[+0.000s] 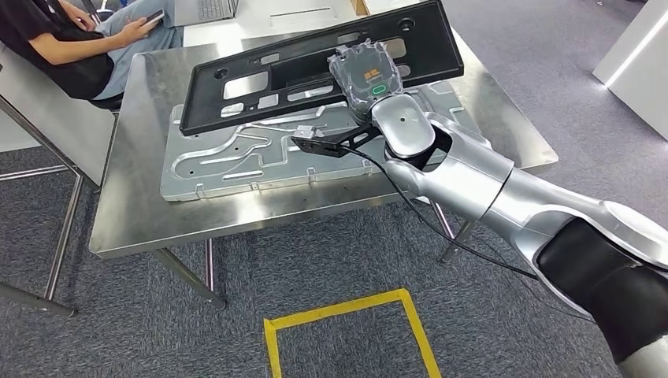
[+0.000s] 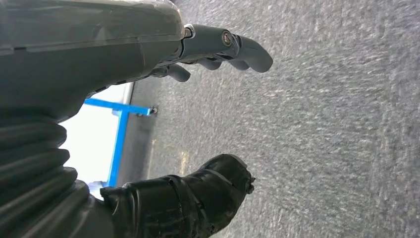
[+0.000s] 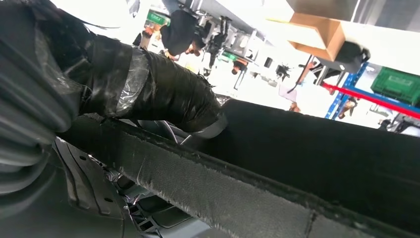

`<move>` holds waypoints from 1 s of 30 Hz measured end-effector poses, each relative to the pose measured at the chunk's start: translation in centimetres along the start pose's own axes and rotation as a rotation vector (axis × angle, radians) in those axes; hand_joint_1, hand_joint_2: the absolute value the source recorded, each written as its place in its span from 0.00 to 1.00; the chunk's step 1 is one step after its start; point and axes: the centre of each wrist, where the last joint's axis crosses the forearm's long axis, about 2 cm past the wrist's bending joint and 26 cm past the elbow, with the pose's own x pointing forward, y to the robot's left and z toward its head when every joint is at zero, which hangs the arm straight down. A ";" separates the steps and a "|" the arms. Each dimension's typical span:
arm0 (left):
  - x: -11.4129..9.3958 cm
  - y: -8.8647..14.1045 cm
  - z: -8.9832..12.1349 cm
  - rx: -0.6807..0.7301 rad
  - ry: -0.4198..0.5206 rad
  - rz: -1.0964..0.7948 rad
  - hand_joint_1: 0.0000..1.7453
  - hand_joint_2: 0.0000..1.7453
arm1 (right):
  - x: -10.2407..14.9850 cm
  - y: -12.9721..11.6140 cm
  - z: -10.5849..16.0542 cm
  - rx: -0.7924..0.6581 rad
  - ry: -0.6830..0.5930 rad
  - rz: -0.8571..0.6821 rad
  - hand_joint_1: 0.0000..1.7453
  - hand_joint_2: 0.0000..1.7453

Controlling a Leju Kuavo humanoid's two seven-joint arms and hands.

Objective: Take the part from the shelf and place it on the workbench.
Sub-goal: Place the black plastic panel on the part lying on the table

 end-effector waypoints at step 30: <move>0.0 0.4 -0.1 -0.002 0.031 0.000 0.00 1.00 | -2.6 0.6 1.1 0.046 0.032 0.002 1.00 1.00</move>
